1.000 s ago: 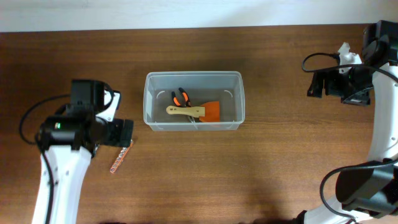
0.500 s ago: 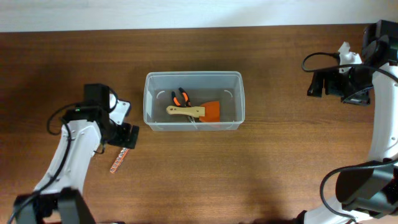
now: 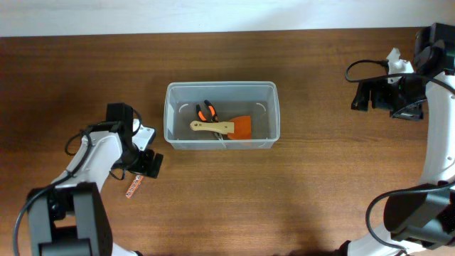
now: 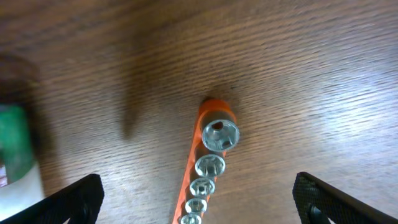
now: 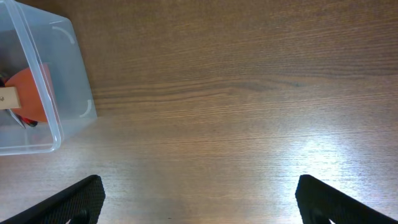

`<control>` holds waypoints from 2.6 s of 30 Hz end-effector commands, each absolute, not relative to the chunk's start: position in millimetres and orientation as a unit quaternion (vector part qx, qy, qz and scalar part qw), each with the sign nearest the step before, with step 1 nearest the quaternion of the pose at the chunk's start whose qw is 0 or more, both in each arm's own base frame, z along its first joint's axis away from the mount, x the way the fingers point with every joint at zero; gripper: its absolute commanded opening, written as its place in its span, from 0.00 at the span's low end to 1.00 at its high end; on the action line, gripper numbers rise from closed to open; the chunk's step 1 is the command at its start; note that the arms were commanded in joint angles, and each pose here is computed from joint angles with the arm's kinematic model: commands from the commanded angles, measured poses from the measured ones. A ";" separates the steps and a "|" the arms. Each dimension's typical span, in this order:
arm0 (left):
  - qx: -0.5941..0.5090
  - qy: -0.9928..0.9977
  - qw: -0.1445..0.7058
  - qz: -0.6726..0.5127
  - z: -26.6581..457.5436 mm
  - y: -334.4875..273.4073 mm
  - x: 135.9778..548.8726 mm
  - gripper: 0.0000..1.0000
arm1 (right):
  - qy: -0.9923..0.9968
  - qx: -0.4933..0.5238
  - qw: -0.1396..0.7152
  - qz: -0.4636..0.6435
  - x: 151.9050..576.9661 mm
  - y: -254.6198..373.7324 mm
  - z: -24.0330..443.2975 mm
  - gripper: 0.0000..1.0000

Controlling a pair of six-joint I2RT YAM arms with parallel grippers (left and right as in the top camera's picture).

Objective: Pack container
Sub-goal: 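Lower and grasp the orange socket rail with the left gripper, then carry the socket rail into the clear box and release it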

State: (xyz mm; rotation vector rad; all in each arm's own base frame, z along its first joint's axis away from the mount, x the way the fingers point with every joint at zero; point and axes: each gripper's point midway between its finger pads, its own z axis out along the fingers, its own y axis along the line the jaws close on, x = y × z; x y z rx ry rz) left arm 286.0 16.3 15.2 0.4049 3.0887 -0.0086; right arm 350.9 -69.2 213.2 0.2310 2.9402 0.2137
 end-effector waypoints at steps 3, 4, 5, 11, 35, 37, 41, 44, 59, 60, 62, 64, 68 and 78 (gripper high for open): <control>0.139 0.990 -0.013 -0.001 -0.8 19.3 278.1 0.99 | 0.990 0.071 0.096 0.076 351.3 -65.5 214.5 0.99; 0.139 0.990 -0.016 0.001 -2.1 19.8 277.5 0.99 | 0.990 0.071 0.096 0.076 351.3 -65.5 214.5 0.99; 0.139 0.990 -0.016 0.000 -2.7 19.7 277.0 0.99 | 0.990 0.071 0.096 0.076 351.3 -65.5 214.5 0.99; 0.139 0.990 -0.017 0.000 -11.6 19.4 271.1 0.99 | 0.990 0.069 0.096 0.076 351.4 -65.4 214.6 0.99; 0.139 0.990 -0.011 -0.027 -15.5 9.5 269.0 0.39 | 0.990 0.069 0.096 0.076 351.4 -65.4 214.6 0.99; 0.139 0.990 -0.010 -0.027 -15.5 9.5 269.9 0.33 | 0.990 0.069 0.096 0.076 351.3 -65.4 214.6 0.99; 0.139 0.990 -0.010 -0.027 -15.5 9.5 269.9 0.13 | 0.990 0.069 0.096 0.076 351.3 -65.4 214.6 0.99; 0.139 0.990 -0.010 -0.027 -15.5 9.5 269.9 0.12 | 0.990 0.069 0.096 0.076 351.3 -65.3 214.7 0.99; 0.132 0.991 0.019 -0.019 10.4 12.0 299.0 0.02 | 0.990 0.069 0.096 0.076 351.2 -65.3 214.7 0.99; 0.132 0.991 0.022 -0.019 15.7 12.3 303.3 0.02 | 0.990 0.069 0.096 0.076 351.2 -65.3 214.7 0.99; 0.132 0.991 0.030 -0.017 30.9 12.9 313.6 0.02 | 0.990 0.069 0.096 0.076 351.1 -65.3 214.7 0.99; 0.132 0.990 0.041 -0.015 54.2 13.8 326.2 0.02 | 0.990 0.069 0.096 0.076 351.2 -65.3 214.7 0.99; 0.131 0.988 0.084 -0.006 110.4 15.3 353.8 0.02 | 0.990 0.069 0.096 0.076 351.2 -65.3 214.7 0.99; 0.397 0.881 0.253 0.038 250.9 -84.7 403.0 0.02 | 0.990 0.069 0.096 0.076 351.1 -65.3 214.7 0.99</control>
